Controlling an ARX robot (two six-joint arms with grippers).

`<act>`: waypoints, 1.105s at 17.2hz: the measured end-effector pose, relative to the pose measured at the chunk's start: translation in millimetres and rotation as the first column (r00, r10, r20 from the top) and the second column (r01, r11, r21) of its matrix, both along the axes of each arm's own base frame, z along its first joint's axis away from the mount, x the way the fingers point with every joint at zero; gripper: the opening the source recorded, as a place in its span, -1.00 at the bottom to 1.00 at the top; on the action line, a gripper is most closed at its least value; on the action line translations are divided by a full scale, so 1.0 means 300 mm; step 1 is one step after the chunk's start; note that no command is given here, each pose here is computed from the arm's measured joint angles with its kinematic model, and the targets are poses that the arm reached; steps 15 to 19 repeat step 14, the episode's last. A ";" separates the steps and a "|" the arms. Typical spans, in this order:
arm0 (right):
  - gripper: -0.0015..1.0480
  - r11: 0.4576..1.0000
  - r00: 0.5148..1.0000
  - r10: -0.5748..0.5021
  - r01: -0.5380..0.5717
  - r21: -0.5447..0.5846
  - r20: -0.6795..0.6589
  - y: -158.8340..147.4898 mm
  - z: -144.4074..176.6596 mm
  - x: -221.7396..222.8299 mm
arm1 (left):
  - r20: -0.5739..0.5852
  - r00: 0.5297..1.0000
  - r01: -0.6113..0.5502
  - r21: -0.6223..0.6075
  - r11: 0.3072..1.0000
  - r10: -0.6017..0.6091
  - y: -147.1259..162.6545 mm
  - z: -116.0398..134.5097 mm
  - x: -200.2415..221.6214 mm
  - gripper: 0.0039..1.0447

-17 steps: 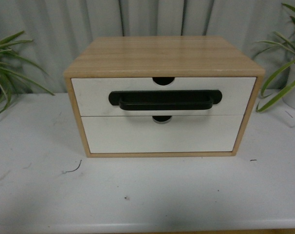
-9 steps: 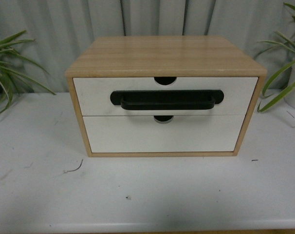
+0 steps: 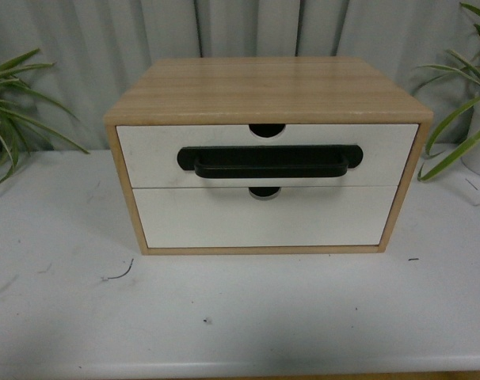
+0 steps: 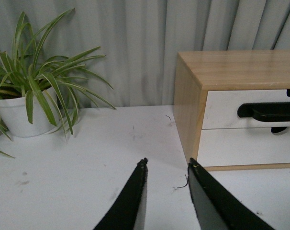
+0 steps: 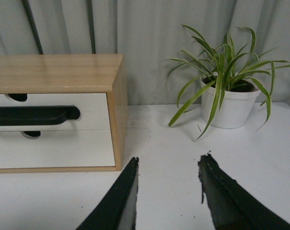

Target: Close drawer sideways

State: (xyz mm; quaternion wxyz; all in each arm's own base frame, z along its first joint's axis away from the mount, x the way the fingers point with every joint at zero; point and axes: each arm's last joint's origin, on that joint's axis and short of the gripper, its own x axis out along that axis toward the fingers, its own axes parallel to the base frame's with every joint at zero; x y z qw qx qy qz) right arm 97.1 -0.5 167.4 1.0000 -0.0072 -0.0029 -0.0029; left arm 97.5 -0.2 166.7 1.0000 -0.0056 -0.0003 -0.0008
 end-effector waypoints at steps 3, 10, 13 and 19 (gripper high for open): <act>0.47 1.000 1.000 0.000 0.000 0.000 0.000 0.000 0.000 0.000 | 0.000 1.000 0.000 0.000 1.000 0.000 0.000 0.000 0.000 0.29; 0.88 1.000 1.000 0.000 0.000 0.000 0.000 0.000 0.000 0.000 | 0.000 1.000 0.000 0.001 1.000 0.000 0.000 0.000 0.000 0.88; 0.88 1.000 1.000 0.000 0.000 0.000 0.000 0.000 0.000 0.000 | 0.000 1.000 0.000 0.001 1.000 0.000 0.000 0.000 0.000 0.88; 0.88 1.000 1.000 0.000 0.000 0.000 0.000 0.000 0.000 0.000 | 0.000 1.000 0.000 0.001 1.000 0.000 0.000 0.000 0.000 0.88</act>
